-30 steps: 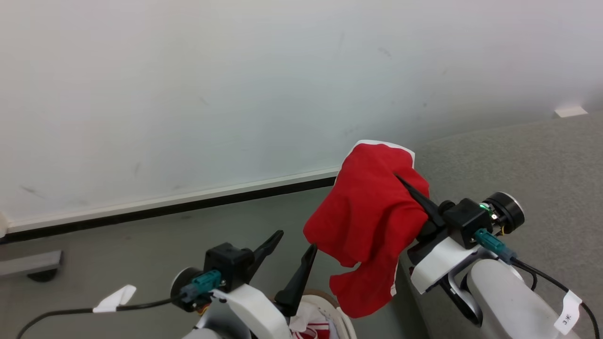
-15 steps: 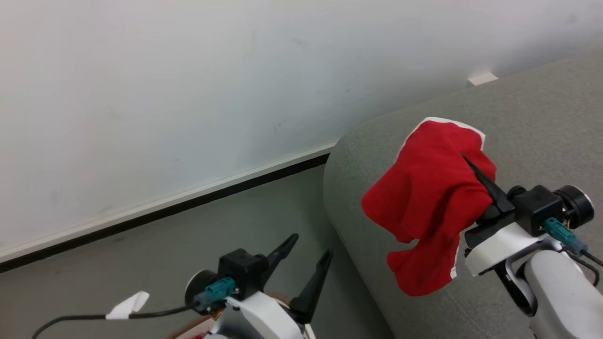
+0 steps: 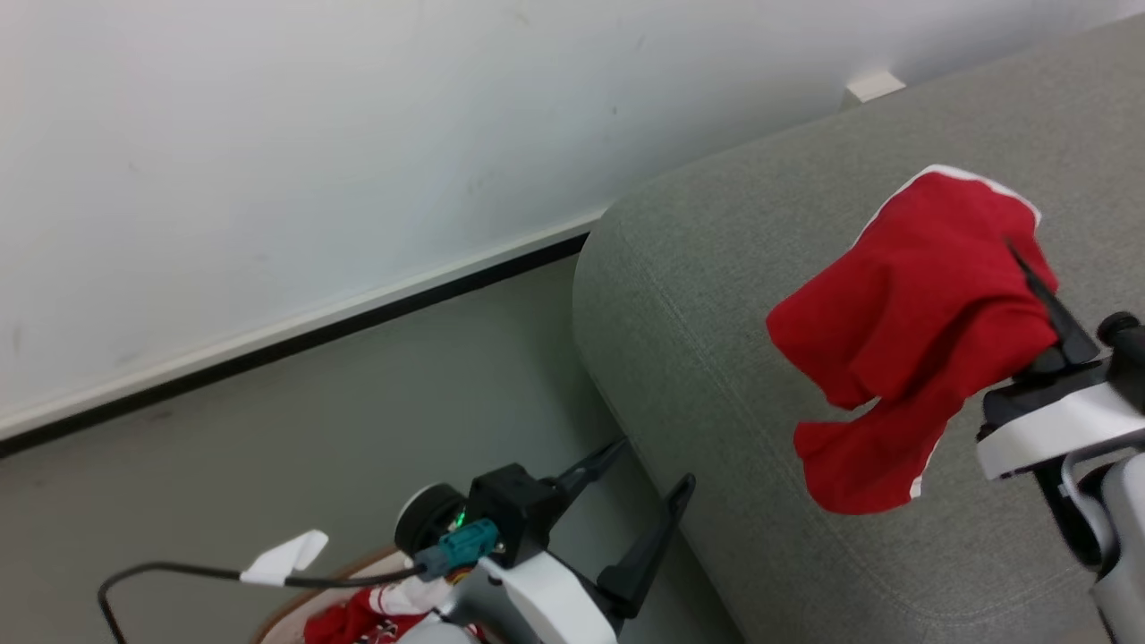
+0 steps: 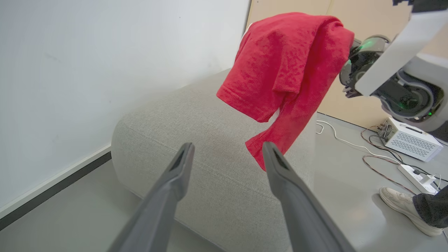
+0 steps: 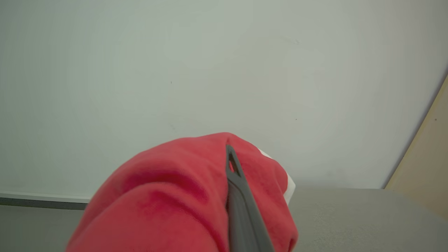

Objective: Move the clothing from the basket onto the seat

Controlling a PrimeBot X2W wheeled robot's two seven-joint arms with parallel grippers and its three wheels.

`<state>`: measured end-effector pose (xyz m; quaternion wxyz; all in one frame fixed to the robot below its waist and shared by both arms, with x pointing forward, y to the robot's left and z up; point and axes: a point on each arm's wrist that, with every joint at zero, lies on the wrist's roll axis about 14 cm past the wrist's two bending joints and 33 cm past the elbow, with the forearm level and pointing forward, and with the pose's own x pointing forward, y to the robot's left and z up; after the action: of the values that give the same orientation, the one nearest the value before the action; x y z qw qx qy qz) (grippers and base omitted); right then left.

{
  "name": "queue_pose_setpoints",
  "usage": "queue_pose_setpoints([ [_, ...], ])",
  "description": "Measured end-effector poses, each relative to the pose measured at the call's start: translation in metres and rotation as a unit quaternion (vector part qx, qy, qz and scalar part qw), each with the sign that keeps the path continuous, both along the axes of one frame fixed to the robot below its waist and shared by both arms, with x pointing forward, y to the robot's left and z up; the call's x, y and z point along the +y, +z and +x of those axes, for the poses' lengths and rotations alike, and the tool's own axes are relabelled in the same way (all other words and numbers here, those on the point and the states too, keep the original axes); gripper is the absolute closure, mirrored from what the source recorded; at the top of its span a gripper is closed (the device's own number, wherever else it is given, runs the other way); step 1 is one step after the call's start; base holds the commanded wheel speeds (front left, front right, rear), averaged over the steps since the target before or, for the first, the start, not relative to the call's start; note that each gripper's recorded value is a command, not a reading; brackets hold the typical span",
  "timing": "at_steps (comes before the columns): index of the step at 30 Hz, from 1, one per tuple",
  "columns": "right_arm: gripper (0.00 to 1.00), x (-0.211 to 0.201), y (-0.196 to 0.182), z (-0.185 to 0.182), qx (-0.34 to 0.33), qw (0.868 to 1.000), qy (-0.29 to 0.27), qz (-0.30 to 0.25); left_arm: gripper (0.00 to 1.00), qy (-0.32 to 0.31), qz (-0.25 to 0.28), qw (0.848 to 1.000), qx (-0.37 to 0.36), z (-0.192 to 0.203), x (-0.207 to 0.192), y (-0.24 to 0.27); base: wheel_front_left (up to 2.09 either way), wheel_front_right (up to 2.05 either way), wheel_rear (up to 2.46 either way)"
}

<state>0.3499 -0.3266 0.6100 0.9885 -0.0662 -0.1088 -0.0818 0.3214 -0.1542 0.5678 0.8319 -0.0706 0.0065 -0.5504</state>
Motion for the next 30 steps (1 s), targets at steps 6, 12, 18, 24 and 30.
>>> queue_pose_setpoints([
  [6, 1.00, -0.039, 0.025, 0.033, -0.022, 0.999, -0.048, -0.008, 0.00, -0.016, 0.002, 1.000, -0.012, 0.032, -0.001, -0.003, 0.00, 0.00, 0.00],
  [12, 1.00, -0.084, 0.043, 0.086, -0.020, 0.994, -0.102, -0.040, 0.00, -0.012, -0.008, 1.000, -0.024, 0.082, 0.004, -0.012, 0.00, 0.00, 0.00],
  [18, 1.00, -0.132, 0.038, 0.146, 0.003, 0.984, -0.166, -0.060, 0.00, 0.016, -0.007, 1.000, -0.006, 0.133, 0.021, -0.052, 0.00, 0.00, 0.00],
  [24, 1.00, -0.160, -0.060, 0.182, 0.087, 0.971, -0.220, -0.017, 0.00, 0.054, 0.012, 0.997, 0.050, 0.159, 0.045, -0.113, 0.00, 0.00, 0.00],
  [30, 0.97, -0.132, -0.181, 0.194, 0.176, 0.959, -0.217, 0.055, 0.00, 0.092, 0.037, 0.991, 0.086, 0.167, 0.071, -0.151, 0.00, 0.00, 0.00],
])
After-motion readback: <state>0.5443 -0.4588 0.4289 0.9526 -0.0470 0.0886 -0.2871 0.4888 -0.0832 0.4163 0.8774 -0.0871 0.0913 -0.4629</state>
